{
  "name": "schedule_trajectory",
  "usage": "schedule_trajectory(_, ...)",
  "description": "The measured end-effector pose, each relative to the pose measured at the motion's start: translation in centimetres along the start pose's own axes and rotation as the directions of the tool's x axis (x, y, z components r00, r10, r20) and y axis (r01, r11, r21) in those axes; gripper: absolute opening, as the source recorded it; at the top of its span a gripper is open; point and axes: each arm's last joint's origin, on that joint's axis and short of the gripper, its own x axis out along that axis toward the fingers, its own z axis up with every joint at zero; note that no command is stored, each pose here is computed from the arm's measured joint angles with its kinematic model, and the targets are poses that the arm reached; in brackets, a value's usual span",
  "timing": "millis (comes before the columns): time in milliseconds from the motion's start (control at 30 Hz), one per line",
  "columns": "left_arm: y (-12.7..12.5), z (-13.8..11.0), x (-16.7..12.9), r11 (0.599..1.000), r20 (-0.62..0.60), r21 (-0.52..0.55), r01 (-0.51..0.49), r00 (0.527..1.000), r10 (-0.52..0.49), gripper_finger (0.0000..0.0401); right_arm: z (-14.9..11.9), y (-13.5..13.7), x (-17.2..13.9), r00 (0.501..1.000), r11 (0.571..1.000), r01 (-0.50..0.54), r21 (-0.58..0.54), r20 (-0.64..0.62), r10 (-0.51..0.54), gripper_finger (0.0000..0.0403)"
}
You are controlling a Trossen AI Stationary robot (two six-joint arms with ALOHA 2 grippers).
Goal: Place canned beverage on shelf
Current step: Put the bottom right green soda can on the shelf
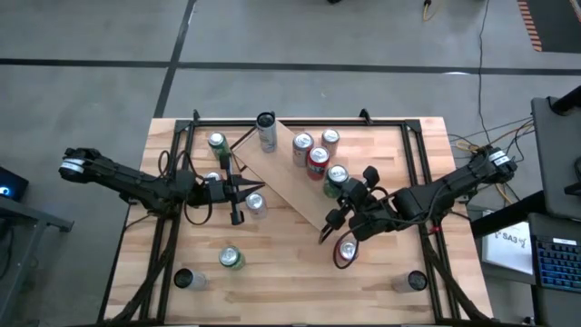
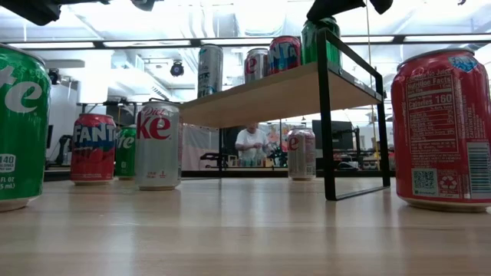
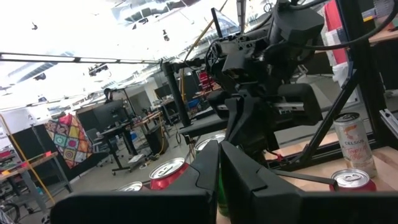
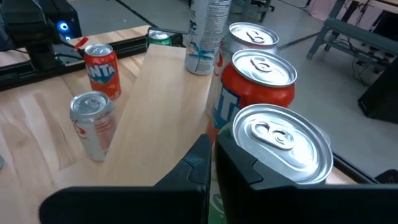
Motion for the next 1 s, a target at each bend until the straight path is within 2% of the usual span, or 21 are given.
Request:
schedule_trajectory(300,0.0,0.0,0.0,1.000,0.002,-0.005,-0.001,1.000,0.001,0.0000,0.5,1.1,-0.9,0.993,0.992,-0.119,0.050,0.011,0.119,0.0012)
schedule_trajectory(533,0.0,0.0,0.0,1.000,0.001,-0.005,-0.001,1.000,0.001,0.0000,1.4,1.7,-1.1,0.982,0.983,-0.183,0.028,0.050,0.182,0.0012)
schedule_trajectory(733,0.0,0.0,0.0,1.000,0.001,-0.005,0.000,1.000,0.000,0.0000,2.8,1.6,-1.7,0.979,0.982,-0.191,-0.007,0.073,0.191,0.0012)
schedule_trajectory(1000,0.0,0.0,0.0,1.000,0.000,-0.005,0.000,1.000,0.000,0.0000,4.7,0.9,-2.5,0.988,0.991,-0.112,-0.073,0.098,0.119,0.0012)
